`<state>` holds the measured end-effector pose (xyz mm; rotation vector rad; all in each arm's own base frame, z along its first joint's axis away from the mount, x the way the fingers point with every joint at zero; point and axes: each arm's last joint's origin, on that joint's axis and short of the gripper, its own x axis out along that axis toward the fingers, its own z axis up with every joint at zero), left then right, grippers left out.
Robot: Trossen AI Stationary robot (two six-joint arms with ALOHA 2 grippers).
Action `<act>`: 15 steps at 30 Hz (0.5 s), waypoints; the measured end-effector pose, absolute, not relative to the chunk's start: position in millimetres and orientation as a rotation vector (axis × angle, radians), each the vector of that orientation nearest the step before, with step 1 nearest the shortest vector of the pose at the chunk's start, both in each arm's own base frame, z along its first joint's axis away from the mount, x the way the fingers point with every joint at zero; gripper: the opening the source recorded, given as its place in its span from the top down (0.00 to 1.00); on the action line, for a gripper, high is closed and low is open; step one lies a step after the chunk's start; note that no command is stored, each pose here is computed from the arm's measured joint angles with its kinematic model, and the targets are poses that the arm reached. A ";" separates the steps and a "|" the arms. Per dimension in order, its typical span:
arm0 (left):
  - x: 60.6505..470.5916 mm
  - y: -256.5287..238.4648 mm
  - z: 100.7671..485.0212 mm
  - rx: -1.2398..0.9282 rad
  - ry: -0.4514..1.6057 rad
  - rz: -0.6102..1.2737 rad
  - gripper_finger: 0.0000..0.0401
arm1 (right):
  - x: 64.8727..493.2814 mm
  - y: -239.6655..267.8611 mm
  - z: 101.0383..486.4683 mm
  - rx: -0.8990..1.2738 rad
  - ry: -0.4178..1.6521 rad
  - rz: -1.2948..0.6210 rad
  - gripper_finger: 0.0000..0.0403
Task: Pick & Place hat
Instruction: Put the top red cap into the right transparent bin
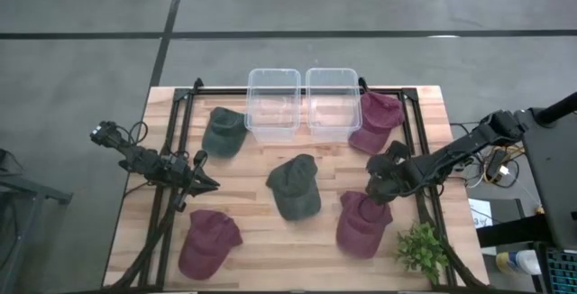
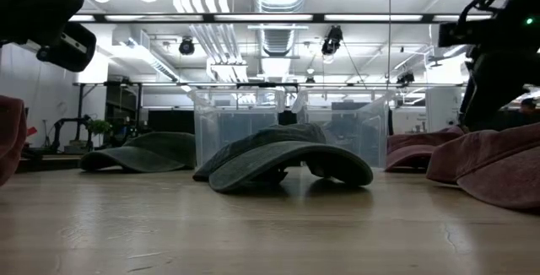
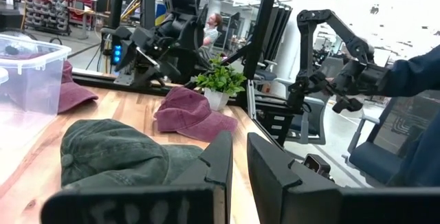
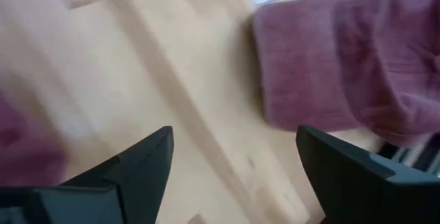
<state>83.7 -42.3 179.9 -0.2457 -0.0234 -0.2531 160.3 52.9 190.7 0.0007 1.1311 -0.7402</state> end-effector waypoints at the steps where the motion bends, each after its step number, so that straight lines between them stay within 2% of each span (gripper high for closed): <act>1: 83.7 -42.4 179.8 -0.250 -0.023 -0.253 0.90 | 160.3 51.3 189.9 -0.002 1.132 -0.749 0.24; 8: 83.7 -42.4 179.8 -0.261 -0.020 -0.254 0.90 | 164.8 39.5 184.6 0.014 1.182 -0.734 0.23; 15: 83.7 -42.3 179.7 -0.261 -0.020 -0.253 0.90 | 172.7 25.2 179.5 0.063 1.146 -0.766 0.22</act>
